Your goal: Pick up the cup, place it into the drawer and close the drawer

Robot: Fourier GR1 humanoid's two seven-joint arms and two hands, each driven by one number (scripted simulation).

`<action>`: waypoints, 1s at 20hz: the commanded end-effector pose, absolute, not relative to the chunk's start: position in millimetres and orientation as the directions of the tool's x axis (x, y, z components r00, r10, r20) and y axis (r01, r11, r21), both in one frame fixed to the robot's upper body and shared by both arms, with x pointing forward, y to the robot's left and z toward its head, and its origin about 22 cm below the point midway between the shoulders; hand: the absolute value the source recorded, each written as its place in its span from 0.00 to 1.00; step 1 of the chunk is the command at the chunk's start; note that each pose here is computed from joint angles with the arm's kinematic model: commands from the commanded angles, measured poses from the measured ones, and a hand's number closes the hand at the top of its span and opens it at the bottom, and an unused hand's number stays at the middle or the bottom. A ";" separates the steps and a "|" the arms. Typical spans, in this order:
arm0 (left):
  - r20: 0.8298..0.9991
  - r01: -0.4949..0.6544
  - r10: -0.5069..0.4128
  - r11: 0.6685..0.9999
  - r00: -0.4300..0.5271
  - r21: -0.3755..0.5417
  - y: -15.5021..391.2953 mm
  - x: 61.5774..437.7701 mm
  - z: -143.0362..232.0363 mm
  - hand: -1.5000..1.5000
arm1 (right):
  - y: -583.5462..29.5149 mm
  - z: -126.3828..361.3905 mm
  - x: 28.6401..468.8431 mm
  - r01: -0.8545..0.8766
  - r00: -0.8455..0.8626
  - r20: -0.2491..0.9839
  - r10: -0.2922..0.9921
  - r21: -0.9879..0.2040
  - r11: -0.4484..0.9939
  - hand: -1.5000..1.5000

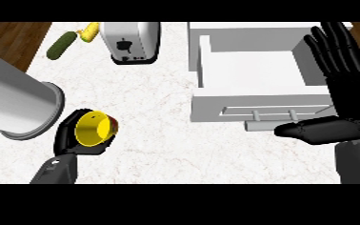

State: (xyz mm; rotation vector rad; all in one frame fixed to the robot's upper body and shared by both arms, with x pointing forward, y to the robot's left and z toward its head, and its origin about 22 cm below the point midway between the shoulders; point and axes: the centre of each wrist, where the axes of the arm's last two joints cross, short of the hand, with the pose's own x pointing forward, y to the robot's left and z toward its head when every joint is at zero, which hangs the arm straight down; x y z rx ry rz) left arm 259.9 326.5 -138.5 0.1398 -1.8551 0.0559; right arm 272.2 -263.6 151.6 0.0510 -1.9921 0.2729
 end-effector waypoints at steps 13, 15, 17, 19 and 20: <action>0.813 0.105 0.152 0.988 -0.562 -0.112 213.2 375.0 -36.7 1.00 | -267.2 142.4 266.0 -0.123 -0.400 0.908 0.123 -0.186 0.975 0.00; 0.818 0.154 0.167 0.983 -0.550 -0.098 213.7 385.0 -17.3 1.00 | -276.7 143.7 245.0 -0.137 -0.402 0.910 0.099 -0.166 0.977 0.00; 0.806 0.210 0.178 0.975 -0.565 -0.068 178.9 400.8 15.8 1.00 | -281.5 147.0 270.7 -0.113 -0.417 0.902 0.111 -0.173 0.978 0.00; 0.813 0.243 0.186 0.968 -0.551 -0.057 160.7 409.8 46.4 1.00 | -274.7 146.0 269.9 -0.123 -0.400 0.908 0.122 -0.185 0.975 0.00; 0.815 0.241 0.198 0.968 -0.544 -0.074 148.6 403.9 39.9 1.00 | -276.6 138.8 270.9 -0.127 -0.401 0.910 0.106 -0.170 0.977 0.00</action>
